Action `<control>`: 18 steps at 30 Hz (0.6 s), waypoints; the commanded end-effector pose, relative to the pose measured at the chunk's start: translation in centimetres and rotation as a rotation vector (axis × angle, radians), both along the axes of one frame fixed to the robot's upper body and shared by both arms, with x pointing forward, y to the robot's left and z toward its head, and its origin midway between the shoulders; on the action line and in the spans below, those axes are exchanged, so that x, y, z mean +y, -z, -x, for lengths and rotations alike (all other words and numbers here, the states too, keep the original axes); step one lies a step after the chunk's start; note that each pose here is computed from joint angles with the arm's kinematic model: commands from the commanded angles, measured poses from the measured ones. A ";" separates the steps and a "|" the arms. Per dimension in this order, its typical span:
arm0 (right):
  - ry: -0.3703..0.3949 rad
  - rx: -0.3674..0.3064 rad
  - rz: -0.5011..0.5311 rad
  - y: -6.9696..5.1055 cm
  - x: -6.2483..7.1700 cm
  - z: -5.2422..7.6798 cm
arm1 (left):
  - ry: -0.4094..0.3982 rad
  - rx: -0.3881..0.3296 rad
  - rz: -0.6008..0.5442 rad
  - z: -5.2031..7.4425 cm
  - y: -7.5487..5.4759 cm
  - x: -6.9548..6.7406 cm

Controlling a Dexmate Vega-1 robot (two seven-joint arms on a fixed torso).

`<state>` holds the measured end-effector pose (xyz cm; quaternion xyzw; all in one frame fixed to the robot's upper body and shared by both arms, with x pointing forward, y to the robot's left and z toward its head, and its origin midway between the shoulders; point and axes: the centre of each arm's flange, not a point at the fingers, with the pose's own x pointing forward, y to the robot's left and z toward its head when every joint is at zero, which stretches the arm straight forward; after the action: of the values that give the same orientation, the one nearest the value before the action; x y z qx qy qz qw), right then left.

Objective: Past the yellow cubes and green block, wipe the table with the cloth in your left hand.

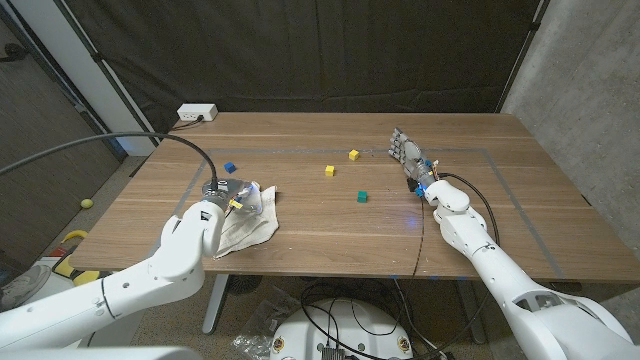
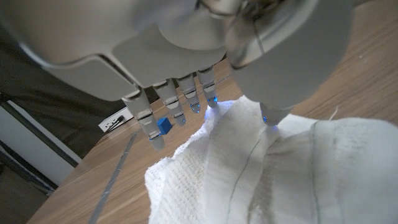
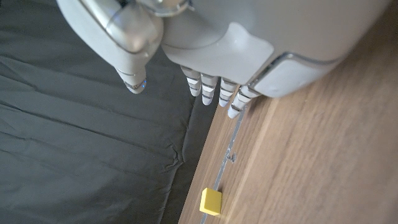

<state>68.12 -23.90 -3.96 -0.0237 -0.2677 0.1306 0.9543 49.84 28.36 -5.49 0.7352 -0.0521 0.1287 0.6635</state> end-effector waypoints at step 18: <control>-0.014 -0.107 0.044 -1.7 0.9 1.9 | 0.572 -0.393 0.714 2.3 -4.3 3.3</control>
<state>67.18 -23.46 -2.95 -0.0348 -0.2931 0.1376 0.9455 47.74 27.70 -2.36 0.5134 -0.2734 0.0805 0.8095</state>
